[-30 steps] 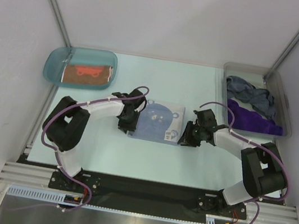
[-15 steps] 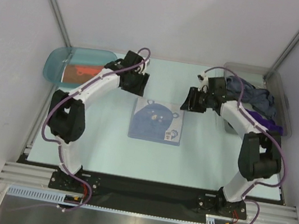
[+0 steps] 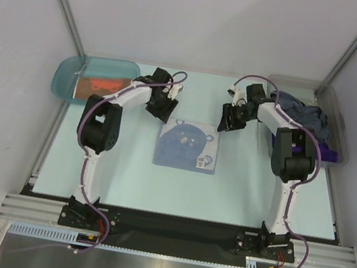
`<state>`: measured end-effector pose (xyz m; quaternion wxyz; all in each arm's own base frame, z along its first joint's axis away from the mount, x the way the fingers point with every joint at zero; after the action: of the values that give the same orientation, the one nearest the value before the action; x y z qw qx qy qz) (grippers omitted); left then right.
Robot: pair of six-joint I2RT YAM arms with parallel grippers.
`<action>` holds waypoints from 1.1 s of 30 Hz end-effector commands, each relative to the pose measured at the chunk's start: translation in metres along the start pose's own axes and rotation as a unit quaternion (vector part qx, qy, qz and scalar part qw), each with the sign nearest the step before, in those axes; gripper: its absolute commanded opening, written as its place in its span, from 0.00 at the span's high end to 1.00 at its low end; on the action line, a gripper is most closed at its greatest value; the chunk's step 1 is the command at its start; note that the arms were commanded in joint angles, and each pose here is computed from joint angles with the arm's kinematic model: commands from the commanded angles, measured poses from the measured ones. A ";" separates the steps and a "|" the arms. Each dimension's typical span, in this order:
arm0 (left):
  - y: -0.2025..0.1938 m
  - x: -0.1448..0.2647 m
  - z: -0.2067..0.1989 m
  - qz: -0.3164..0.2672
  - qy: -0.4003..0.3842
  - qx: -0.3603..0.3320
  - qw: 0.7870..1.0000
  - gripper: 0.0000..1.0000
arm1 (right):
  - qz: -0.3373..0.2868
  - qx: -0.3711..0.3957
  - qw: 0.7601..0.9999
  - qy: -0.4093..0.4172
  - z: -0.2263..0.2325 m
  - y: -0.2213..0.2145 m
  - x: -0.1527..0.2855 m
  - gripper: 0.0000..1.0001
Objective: Fold and stack the towels
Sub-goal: Fold the towel
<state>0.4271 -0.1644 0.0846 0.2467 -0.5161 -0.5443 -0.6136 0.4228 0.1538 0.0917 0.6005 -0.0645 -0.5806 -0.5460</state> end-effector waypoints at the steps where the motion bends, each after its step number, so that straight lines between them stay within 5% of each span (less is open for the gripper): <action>1: 0.033 0.007 -0.001 -0.049 -0.013 -0.038 0.998 0.41 | -0.019 0.032 0.999 0.028 -0.008 0.015 0.004 0.49; 21: 0.026 -0.021 0.009 0.012 -0.027 -0.066 0.997 0.51 | -0.001 0.022 0.994 0.104 -0.030 0.005 -0.031 0.66; 24: 0.025 -0.022 0.009 0.016 -0.033 -0.065 0.997 0.61 | -0.004 0.021 0.994 0.108 -0.030 0.006 -0.029 0.73; 29: 0.031 -0.018 0.003 0.011 -0.054 -0.067 0.996 0.92 | -0.018 0.025 0.993 0.114 -0.031 0.013 -0.024 0.99; 33: 0.040 -0.013 -0.002 0.005 -0.070 -0.066 0.995 1.00 | -0.030 0.032 0.994 0.100 -0.035 0.024 -0.022 1.00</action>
<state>0.4557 -0.1771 0.0730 0.2067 -0.5715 -0.5061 -0.6120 0.4526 0.1515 0.0632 0.6577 0.0041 -0.5209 -0.5441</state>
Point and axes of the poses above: each gripper's point midway between its finger pads, its own x axis back along the fingers, its own z axis along the line the jaws close on, y = z × x, the point moved 5 cm from there along x, back along the fingers, and after that the axes turned 10 degrees about x, right-handed, at the moved point
